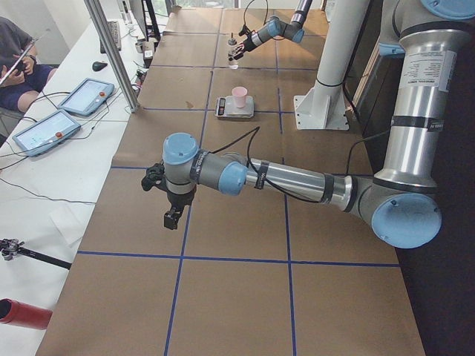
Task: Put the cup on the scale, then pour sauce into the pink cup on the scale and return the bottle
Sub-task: 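Lower the bottle onto the table and open the right gripper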
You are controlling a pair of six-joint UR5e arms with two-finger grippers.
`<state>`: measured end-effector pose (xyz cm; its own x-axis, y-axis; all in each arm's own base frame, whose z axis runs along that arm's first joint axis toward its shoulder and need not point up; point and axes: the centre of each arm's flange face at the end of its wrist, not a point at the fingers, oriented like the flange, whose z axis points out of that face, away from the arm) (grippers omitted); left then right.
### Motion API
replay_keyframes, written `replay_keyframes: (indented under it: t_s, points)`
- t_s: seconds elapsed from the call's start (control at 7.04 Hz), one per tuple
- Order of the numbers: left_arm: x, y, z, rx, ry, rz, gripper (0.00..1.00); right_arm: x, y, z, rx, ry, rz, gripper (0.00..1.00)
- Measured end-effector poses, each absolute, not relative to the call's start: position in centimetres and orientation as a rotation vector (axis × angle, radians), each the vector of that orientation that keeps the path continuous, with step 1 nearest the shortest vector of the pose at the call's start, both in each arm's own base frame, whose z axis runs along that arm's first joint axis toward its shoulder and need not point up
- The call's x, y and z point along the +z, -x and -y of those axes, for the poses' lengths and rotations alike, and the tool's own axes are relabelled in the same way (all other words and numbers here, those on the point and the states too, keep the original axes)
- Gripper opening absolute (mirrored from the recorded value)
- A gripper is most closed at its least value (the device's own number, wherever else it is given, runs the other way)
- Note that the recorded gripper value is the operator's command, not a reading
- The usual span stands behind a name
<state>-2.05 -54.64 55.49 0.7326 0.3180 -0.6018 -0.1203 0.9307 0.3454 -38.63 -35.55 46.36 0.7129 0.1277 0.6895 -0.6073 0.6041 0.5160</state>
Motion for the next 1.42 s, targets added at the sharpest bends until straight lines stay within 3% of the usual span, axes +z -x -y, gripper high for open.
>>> replay_keyframes:
  t_s: [0.28, 0.43, 0.57, 1.42]
  points:
    - [55.5, 2.0, 54.8, 0.246, -0.295, -0.709, 1.0, 47.2, 38.5, 35.5, 0.447, -0.816, 0.635, 0.51]
    - [55.5, 2.0, 54.8, 0.247, -0.294, -0.709, 1.0, 47.4, 38.4, 35.4, 0.444, -0.816, 0.631, 0.85]
    - [55.5, 2.0, 54.8, 0.247, -0.294, -0.709, 1.0, 47.4, 38.2, 35.4, 0.443, -0.816, 0.633, 1.0]
    - [55.1, 1.9, 55.4, 0.25, -0.302, -0.708, 1.0, 46.0, 37.6, 34.1, 0.4, -0.702, 0.706, 1.0]
